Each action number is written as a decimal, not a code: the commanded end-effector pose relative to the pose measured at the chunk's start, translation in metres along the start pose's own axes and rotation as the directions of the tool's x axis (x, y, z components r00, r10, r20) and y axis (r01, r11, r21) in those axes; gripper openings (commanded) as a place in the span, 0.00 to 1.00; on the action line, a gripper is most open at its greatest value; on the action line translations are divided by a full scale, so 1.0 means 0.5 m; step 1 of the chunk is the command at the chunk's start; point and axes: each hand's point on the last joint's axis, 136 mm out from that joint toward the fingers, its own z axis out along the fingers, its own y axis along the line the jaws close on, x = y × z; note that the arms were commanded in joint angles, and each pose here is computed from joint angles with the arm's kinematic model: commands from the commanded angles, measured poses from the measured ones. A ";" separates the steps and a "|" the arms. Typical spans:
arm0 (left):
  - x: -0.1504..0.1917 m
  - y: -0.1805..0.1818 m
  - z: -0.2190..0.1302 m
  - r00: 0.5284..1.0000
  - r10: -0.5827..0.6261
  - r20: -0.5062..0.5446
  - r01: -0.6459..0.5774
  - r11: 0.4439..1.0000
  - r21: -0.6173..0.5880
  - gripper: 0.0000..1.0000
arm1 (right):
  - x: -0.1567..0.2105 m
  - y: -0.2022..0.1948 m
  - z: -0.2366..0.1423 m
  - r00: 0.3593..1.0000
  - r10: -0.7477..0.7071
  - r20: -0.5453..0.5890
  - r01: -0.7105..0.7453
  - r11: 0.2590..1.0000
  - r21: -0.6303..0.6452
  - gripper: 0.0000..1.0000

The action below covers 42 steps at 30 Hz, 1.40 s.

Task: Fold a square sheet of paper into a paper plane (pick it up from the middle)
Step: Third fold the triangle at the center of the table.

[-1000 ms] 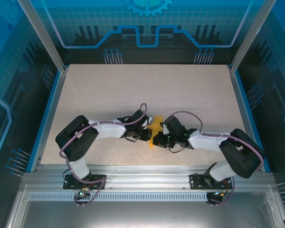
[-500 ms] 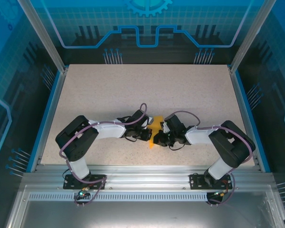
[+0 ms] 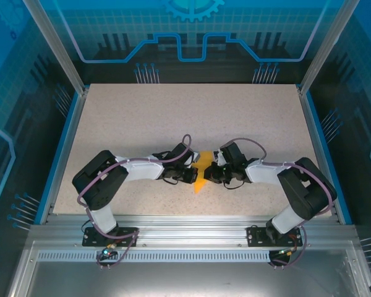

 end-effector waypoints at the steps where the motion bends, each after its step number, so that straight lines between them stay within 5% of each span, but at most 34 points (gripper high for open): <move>1: 0.025 0.011 0.012 0.998 -0.023 -0.061 0.022 1.000 -0.005 0.05 | 0.000 -0.025 0.011 1.000 0.006 -0.029 -0.005 0.999 0.038 0.08; 15: 0.028 0.011 0.013 0.997 -0.026 -0.066 0.026 1.000 -0.002 0.05 | -0.072 0.008 -0.058 0.999 0.000 0.043 0.001 0.999 -0.036 0.09; 27: 0.031 0.011 0.010 0.997 -0.029 -0.066 0.029 1.000 -0.001 0.05 | -0.065 -0.078 -0.007 0.998 0.066 0.001 -0.066 0.997 0.044 0.08; 42: 0.032 0.012 0.008 0.997 -0.026 -0.072 0.026 1.000 -0.005 0.05 | -0.097 -0.058 -0.035 0.999 0.032 0.010 -0.032 0.999 0.006 0.09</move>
